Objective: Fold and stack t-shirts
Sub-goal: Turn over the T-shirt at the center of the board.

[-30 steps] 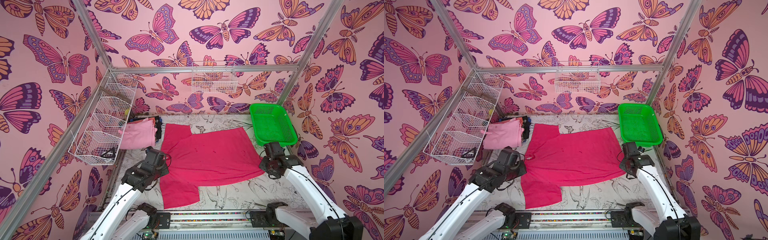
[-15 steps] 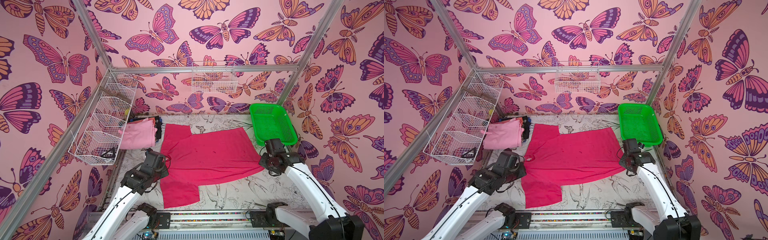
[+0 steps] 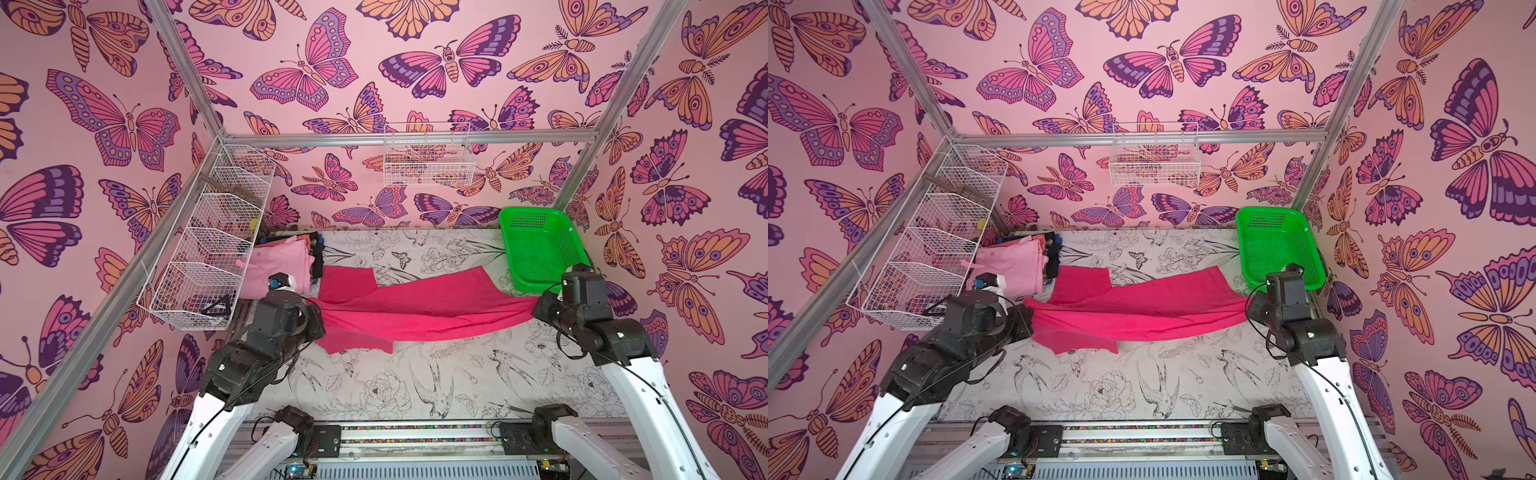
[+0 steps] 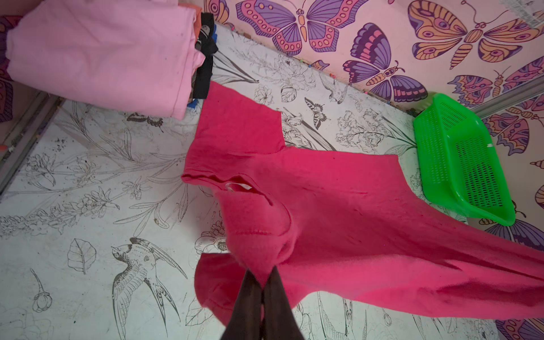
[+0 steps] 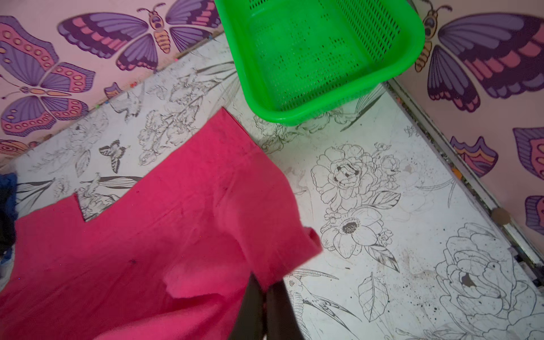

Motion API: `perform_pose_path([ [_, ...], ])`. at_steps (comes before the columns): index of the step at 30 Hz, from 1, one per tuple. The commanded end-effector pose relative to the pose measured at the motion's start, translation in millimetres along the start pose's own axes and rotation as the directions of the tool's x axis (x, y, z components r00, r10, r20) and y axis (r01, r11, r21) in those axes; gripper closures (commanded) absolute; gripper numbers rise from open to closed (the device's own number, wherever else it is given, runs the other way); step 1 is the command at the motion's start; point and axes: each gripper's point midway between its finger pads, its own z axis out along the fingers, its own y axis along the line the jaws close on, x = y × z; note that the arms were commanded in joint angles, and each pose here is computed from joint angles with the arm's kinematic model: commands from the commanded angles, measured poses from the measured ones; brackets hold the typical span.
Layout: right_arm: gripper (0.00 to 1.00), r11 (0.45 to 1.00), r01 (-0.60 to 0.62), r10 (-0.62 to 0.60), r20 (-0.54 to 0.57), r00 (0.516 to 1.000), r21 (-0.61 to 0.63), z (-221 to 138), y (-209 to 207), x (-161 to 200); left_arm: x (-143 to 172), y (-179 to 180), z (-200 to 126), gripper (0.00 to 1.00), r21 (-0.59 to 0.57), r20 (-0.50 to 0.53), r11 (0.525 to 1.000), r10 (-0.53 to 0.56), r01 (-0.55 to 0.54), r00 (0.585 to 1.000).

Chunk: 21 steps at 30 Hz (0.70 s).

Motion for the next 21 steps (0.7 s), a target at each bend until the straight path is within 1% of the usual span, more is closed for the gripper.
perform_pose_path([
  [1, 1.00, 0.998, 0.059, -0.056, 0.095, 0.994, -0.034, -31.7, 3.4, -21.5, -9.7, 3.1, -13.6, 1.00, -0.025, 0.021, 0.995, 0.093, -0.093, 0.995],
  [7, 1.00, 0.991, 0.112, -0.089, 0.253, 0.963, -0.078, -80.3, 7.4, -51.3, -34.4, -11.5, -42.2, 1.00, 0.031, 0.095, 0.987, 0.154, -0.158, 0.983],
  [11, 1.00, 0.984, 0.143, -0.103, 0.324, 0.941, -0.104, -103.8, 11.5, -64.7, -49.3, -23.1, -67.1, 1.00, 0.080, 0.148, 0.970, 0.215, -0.229, 0.965],
  [13, 1.00, 0.981, 0.157, -0.106, 0.352, 0.930, -0.118, -112.1, 14.0, -69.6, -56.6, -30.2, -83.6, 1.00, 0.116, 0.188, 0.957, 0.244, -0.268, 0.951],
  [18, 1.00, 0.973, 0.179, -0.105, 0.411, 0.906, -0.147, -130.0, 19.1, -79.8, -74.9, -42.7, -126.0, 1.00, 0.164, 0.304, 0.915, 0.310, -0.370, 0.901],
  [21, 1.00, 0.968, 0.192, -0.104, 0.438, 0.893, -0.162, -140.4, 22.2, -85.4, -81.6, -48.9, -142.2, 1.00, 0.185, 0.346, 0.896, 0.325, -0.404, 0.880],
])
